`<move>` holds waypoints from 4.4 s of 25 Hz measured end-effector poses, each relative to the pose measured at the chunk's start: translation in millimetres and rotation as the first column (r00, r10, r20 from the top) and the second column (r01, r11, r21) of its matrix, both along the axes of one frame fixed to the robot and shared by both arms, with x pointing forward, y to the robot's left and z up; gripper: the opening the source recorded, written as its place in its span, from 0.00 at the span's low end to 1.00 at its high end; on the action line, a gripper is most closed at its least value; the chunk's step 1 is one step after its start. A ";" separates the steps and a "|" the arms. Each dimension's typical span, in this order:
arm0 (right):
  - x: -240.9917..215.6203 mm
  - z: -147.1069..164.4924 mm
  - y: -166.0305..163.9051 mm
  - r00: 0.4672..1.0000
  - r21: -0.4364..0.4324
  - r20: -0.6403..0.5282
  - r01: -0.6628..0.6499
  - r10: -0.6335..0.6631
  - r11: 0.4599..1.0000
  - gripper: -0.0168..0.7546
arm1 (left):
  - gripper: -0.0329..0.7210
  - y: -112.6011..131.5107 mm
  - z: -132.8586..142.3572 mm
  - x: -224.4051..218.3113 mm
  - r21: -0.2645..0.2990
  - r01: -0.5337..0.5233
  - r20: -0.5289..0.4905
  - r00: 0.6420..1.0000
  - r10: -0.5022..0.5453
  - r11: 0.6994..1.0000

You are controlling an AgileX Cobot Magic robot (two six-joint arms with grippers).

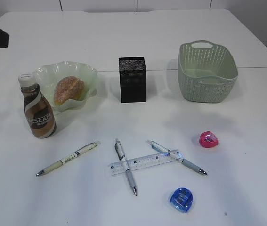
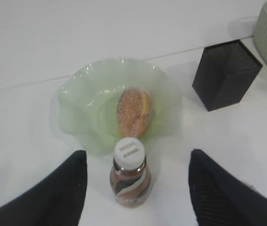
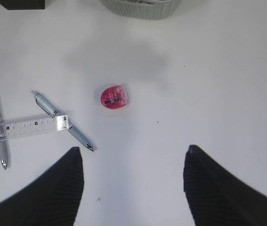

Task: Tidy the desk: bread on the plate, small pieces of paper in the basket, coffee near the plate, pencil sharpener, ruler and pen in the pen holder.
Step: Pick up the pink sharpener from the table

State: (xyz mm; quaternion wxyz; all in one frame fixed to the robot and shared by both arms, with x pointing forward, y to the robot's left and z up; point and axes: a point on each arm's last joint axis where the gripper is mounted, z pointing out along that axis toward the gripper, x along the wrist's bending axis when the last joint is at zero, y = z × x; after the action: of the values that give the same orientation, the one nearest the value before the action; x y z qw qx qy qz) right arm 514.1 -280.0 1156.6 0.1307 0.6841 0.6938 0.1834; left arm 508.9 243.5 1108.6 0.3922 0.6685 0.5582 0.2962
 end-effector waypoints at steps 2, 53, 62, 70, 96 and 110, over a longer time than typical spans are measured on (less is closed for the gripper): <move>2.0 -2.3 1.9 1.000 0.003 -0.009 -0.002 0.002 1.000 0.70 | 0.68 5.9 8.1 -0.9 0.005 -0.020 -0.057 0.998 0.020 1.000; 118.6 -202.8 58.1 0.916 -0.117 -0.389 -0.153 0.097 0.981 0.70 | 0.67 25.7 40.0 -13.8 0.067 -0.078 -0.261 0.961 0.093 0.995; 122.1 -223.5 58.9 0.897 -0.119 -0.432 -0.165 0.098 0.979 0.70 | 0.67 25.7 40.0 -13.8 0.067 -0.079 -0.261 0.961 0.094 0.995; 124.9 -228.7 59.5 0.902 -0.118 -0.418 -0.166 0.103 0.979 0.70 | 0.67 25.8 40.0 -13.8 0.069 -0.079 -0.261 0.961 0.095 0.994; 128.1 -239.3 61.7 0.899 -0.102 -0.423 -0.167 0.109 0.981 0.70 | 0.67 26.0 40.0 -13.8 0.071 -0.079 -0.260 0.961 0.095 0.994; 128.1 -247.2 61.6 0.888 -0.103 -0.447 -0.170 0.107 0.980 0.70 | 0.67 27.3 40.0 -13.6 0.090 -0.081 -0.256 0.961 0.101 0.993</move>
State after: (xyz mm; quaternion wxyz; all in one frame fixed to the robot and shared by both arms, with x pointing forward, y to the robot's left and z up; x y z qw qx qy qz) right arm 642.1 -218.4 909.4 0.0049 0.6454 0.7636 -0.0155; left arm 495.3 270.8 1148.6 0.2749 0.6901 0.6230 0.2452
